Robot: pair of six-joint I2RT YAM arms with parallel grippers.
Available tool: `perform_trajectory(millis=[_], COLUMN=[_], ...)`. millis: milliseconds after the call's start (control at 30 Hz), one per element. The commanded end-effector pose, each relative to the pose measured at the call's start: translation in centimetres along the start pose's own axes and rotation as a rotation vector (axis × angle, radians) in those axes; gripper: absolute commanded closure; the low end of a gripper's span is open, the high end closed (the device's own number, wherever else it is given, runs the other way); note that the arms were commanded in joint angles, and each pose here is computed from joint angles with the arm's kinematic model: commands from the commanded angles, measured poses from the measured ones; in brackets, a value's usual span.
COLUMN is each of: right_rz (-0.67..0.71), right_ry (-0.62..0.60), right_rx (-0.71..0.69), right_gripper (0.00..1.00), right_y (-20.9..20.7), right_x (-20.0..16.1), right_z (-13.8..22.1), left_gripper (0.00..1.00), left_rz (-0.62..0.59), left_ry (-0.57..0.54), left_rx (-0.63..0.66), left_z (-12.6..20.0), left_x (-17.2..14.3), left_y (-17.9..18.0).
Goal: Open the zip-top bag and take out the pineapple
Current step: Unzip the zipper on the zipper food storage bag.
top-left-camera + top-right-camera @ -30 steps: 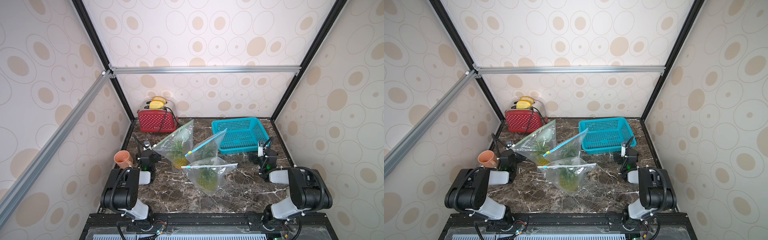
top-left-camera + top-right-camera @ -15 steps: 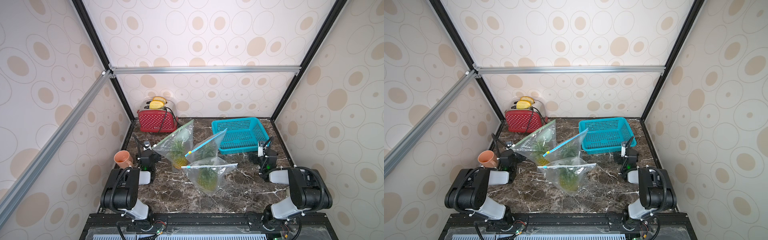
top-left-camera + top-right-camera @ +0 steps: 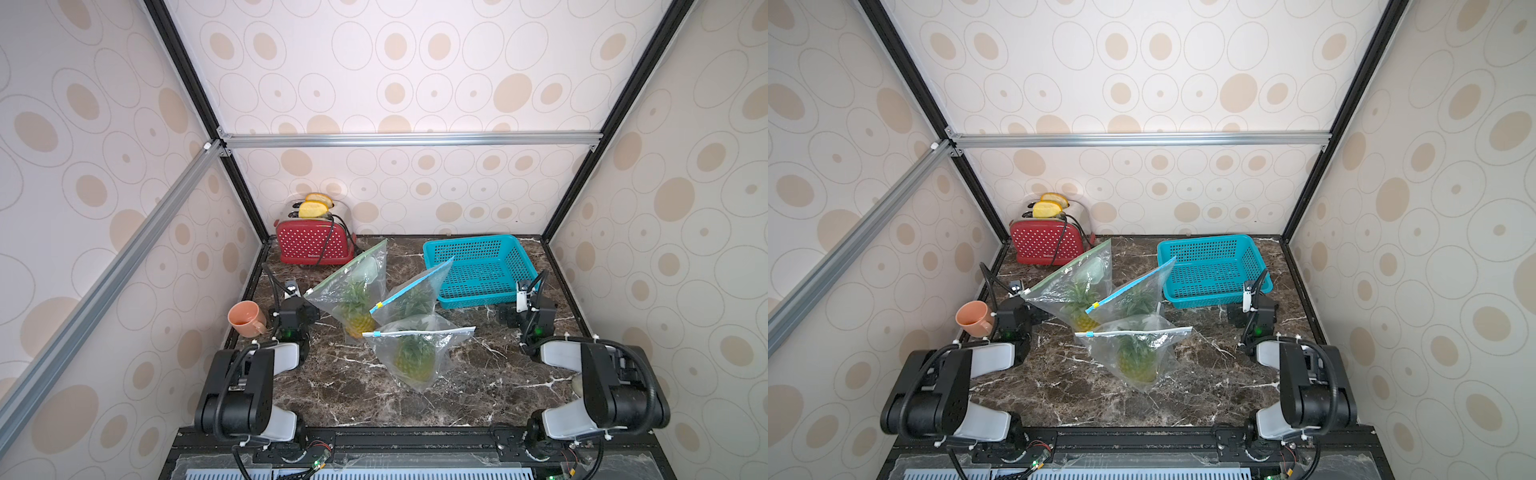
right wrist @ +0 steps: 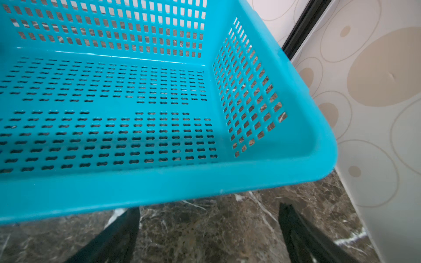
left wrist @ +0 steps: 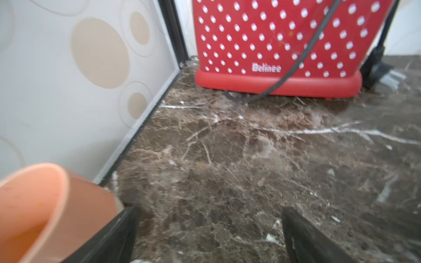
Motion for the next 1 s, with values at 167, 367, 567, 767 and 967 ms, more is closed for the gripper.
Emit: perform_trajectory(millis=[167, 367, 567, 767, 967], right_rz=[-0.290, -0.242, -0.149, 0.147, 0.373], right_ry=[0.161, 0.330, 0.297, 0.204, 0.023], right_rx=[-0.102, 0.098, 0.217, 0.365, 0.608], right_gripper=[0.01, 0.01, 0.01, 0.01, 0.11], right_y=[-5.3, -4.9, -2.8, 2.0, 6.6], right_x=[5.4, 8.4, 10.8, 16.3, 21.3], right_z=[7.4, 11.6, 16.5, 21.4, 27.2], left_gripper=[0.01, 0.01, 0.01, 0.01, 0.01], left_rz=[0.405, 0.580, 0.605, 0.577, 0.606], left_ry=[0.086, 0.053, 0.093, 0.232, 0.305], left_rx=[0.306, 0.118, 0.014, -0.114, -0.244], left_z=[6.9, 12.6, 16.3, 18.8, 22.4], left_x=[6.6, 7.2, 7.4, 8.4, 9.8], left_y=[3.7, 3.4, 3.7, 2.0, 1.6])
Point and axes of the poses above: each gripper's point midway between its finger pads, its own z axis back along the fingers, its own y axis along the line the jaws close on, x = y × z, the point moved 6 cm from there along z, back along the fingers, and after that the axes turned 13 degrees about z, right-handed, at the moved point
